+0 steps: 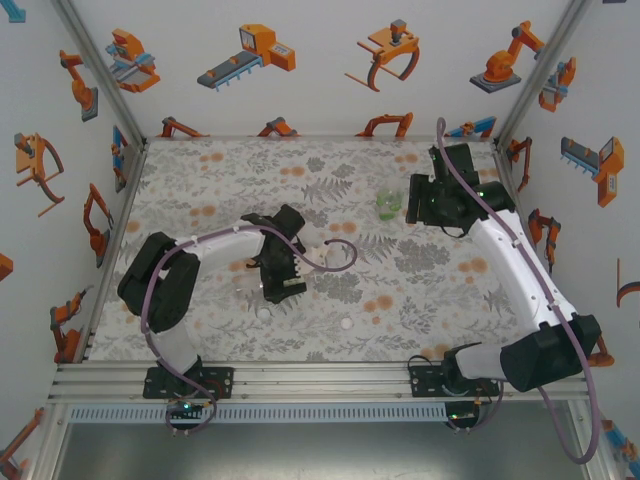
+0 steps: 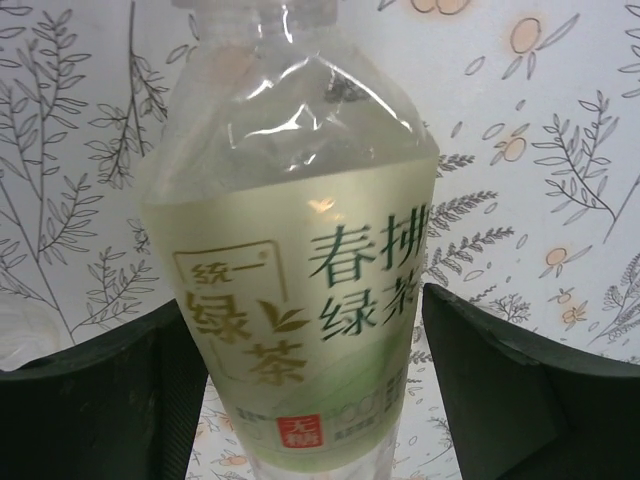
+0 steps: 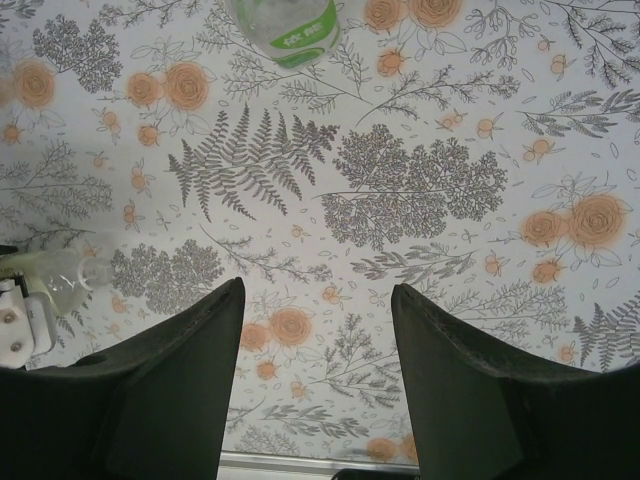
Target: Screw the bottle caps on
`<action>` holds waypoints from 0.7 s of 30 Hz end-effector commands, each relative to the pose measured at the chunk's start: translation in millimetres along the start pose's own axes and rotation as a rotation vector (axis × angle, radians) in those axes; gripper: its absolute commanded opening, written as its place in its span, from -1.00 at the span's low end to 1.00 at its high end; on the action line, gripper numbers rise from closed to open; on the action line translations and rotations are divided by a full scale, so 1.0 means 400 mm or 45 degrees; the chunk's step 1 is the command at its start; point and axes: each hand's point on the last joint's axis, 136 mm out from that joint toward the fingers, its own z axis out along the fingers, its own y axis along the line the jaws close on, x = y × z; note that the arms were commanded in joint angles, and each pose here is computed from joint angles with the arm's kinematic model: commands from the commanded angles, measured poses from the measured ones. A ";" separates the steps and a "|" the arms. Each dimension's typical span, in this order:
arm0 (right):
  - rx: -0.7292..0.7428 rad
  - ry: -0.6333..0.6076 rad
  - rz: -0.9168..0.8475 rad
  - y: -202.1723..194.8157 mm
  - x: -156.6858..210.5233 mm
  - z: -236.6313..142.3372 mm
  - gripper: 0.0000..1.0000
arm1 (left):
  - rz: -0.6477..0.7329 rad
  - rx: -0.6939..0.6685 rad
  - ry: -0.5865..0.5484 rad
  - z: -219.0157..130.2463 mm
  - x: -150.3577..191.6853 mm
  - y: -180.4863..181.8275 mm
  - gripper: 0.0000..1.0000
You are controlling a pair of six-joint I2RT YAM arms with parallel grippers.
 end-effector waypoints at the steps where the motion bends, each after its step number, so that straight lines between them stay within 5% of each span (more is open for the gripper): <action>1: -0.011 -0.026 0.012 0.000 -0.001 -0.017 0.14 | -0.017 0.045 0.048 0.044 0.018 -0.007 0.45; 14: -0.041 -0.057 0.012 0.008 -0.015 -0.053 0.14 | -0.052 0.028 -0.008 -0.015 -0.011 -0.001 -0.01; 21: -0.225 -0.116 0.013 0.067 -0.035 -0.115 0.13 | -0.082 -0.063 -0.296 -0.187 -0.112 0.008 -0.06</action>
